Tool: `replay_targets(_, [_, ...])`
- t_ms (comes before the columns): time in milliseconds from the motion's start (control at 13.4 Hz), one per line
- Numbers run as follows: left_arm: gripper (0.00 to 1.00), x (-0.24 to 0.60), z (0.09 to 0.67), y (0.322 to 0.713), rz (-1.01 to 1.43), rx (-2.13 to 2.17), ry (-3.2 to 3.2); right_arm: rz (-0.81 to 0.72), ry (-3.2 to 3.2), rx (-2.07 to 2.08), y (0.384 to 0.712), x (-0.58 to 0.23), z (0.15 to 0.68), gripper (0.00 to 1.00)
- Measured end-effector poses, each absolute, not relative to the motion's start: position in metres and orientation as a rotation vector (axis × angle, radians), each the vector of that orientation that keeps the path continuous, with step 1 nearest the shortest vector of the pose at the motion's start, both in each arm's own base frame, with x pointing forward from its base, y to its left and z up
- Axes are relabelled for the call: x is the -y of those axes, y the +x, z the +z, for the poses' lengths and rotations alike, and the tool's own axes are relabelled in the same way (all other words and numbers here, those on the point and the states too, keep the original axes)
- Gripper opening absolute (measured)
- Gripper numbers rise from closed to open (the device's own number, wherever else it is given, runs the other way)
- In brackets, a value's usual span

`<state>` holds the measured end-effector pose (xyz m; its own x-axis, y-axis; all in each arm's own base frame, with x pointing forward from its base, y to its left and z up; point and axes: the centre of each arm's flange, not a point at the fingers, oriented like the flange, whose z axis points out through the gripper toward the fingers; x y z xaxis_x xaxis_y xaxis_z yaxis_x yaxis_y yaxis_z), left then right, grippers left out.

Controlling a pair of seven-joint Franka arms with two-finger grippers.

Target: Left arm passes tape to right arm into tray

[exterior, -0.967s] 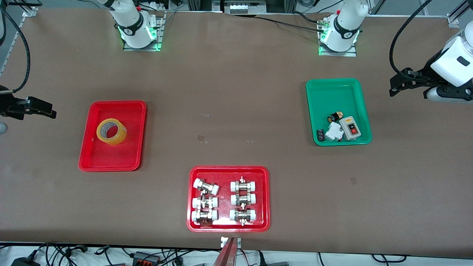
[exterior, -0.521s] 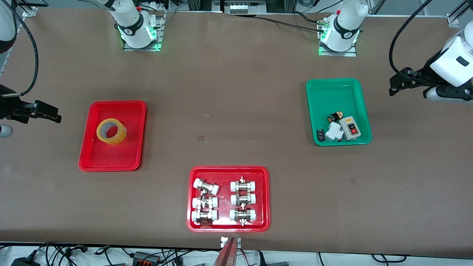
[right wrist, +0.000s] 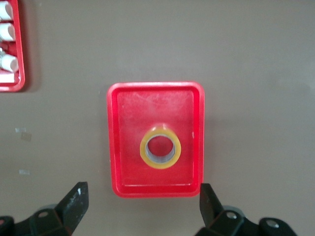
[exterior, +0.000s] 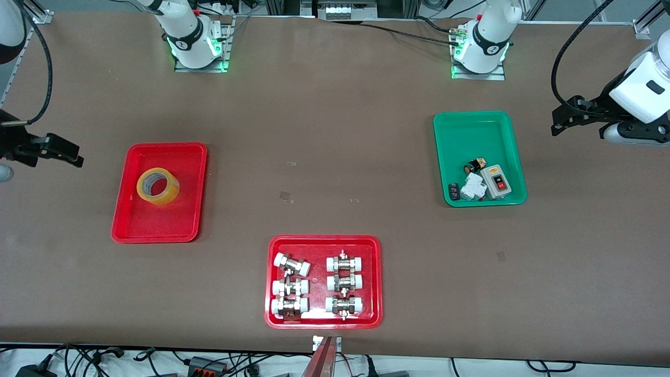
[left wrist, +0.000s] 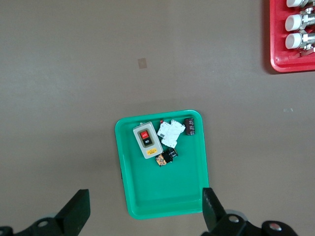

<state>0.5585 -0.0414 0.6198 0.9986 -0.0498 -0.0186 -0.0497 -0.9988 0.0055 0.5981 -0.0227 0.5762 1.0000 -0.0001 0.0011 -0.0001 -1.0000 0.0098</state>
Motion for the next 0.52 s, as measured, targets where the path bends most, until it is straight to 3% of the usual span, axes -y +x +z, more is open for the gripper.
replay_targets(223, [1.0, 0.041, 0.62, 0.559, -0.031, 0.076, 3.136, -0.018, 3.135, 0.0, 0.574, 0.023, 0.567, 1.0])
replay_targets(521, [1.0, 0.041, 0.62, 0.558, -0.033, 0.076, 3.136, -0.01, 3.135, -0.002, 0.567, 0.022, 0.562, 1.0])
